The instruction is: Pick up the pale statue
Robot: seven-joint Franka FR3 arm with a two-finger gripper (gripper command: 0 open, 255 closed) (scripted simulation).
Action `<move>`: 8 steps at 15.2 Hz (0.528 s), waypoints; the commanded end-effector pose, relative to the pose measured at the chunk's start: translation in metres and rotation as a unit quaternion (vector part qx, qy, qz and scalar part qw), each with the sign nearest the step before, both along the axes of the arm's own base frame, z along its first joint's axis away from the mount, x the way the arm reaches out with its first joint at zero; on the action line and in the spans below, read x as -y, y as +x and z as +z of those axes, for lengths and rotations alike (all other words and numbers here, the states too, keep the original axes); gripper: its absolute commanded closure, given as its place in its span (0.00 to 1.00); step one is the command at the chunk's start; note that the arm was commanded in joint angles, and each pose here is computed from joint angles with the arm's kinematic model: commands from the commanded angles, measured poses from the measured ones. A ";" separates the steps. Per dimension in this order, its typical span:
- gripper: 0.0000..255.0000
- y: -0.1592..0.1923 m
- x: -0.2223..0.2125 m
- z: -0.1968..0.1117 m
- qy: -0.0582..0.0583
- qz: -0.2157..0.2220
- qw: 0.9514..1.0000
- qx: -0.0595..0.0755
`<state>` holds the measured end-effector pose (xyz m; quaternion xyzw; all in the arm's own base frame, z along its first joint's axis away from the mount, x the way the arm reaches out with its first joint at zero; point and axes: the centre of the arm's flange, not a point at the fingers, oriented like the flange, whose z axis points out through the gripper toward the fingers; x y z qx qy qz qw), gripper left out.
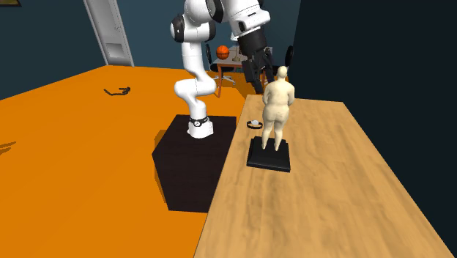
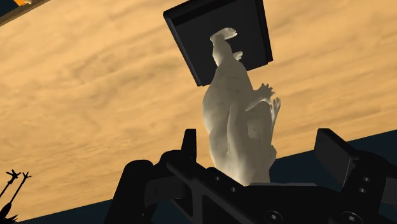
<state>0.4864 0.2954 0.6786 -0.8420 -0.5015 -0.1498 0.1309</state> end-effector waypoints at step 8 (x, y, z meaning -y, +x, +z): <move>1.00 -0.001 -0.001 -0.029 0.000 0.001 1.000 0.001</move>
